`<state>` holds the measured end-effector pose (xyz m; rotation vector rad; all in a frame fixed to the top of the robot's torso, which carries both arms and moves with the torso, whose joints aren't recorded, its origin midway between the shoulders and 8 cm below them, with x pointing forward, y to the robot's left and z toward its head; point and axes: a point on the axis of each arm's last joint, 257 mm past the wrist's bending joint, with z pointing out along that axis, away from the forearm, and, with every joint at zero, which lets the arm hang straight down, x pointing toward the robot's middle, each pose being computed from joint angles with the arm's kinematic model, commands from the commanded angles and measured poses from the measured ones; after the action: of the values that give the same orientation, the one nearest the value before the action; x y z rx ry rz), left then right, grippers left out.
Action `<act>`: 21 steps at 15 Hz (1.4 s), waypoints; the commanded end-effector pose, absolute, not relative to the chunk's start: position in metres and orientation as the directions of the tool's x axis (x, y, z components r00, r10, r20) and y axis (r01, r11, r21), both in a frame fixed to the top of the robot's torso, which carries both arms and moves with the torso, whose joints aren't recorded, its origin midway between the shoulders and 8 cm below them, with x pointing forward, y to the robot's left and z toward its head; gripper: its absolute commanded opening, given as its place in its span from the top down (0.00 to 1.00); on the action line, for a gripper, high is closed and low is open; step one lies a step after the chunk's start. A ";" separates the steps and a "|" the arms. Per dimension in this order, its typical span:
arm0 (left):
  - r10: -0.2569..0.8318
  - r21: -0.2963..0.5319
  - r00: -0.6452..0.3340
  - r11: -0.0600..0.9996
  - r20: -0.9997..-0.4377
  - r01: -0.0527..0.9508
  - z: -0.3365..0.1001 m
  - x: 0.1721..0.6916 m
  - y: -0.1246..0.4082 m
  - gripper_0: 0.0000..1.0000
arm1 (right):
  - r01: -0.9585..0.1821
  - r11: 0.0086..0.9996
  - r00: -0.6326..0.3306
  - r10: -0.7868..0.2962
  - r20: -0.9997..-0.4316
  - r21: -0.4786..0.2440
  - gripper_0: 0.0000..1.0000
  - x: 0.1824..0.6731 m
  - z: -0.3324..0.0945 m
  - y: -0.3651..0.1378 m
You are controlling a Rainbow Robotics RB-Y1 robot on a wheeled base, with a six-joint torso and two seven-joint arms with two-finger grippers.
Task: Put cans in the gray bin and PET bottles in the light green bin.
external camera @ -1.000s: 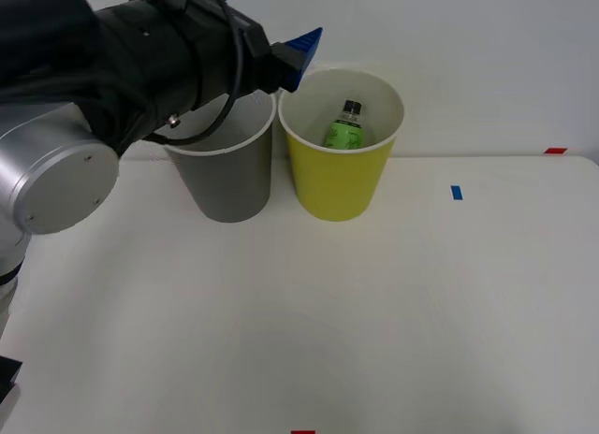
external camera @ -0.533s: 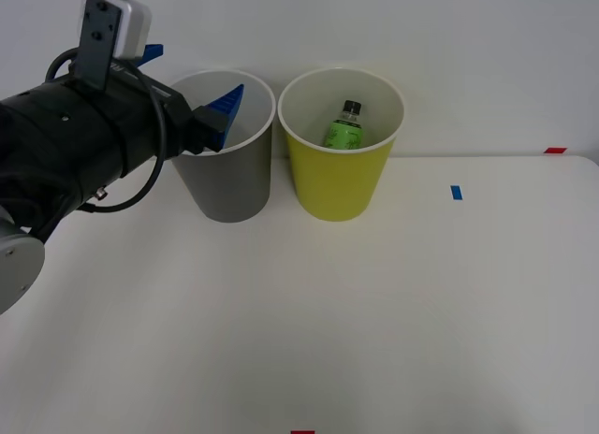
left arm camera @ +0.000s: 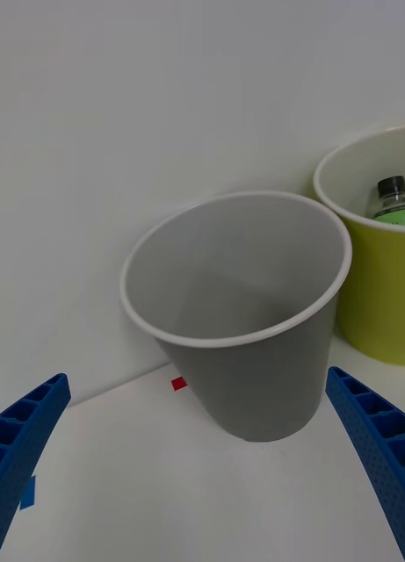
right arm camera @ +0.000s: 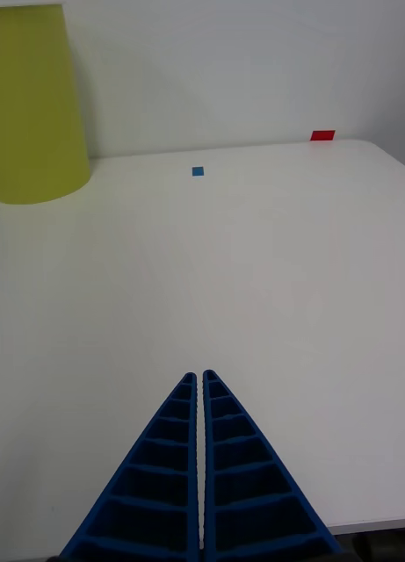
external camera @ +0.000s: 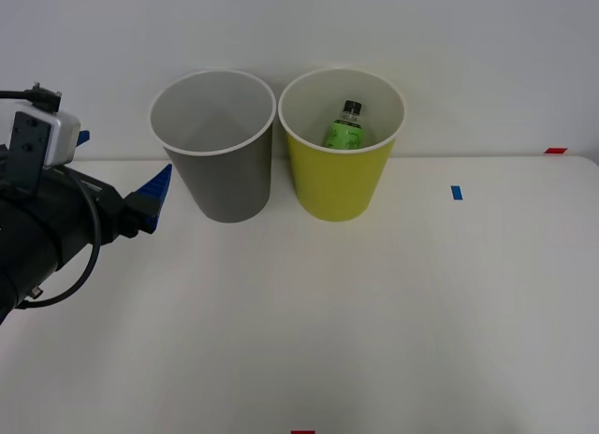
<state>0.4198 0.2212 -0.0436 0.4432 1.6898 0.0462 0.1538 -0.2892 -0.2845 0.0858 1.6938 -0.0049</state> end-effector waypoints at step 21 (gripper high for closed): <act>0.150 0.137 -0.081 0.979 -0.985 0.151 -0.206 0.245 0.303 0.00 | 0.060 0.997 -0.122 0.054 -0.991 0.047 1.00 0.154 -0.285 -0.289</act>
<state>0.2517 0.3006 -0.2011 0.2378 1.6357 -0.0052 0.1538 -0.2892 -0.2845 0.0858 1.6938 -0.0049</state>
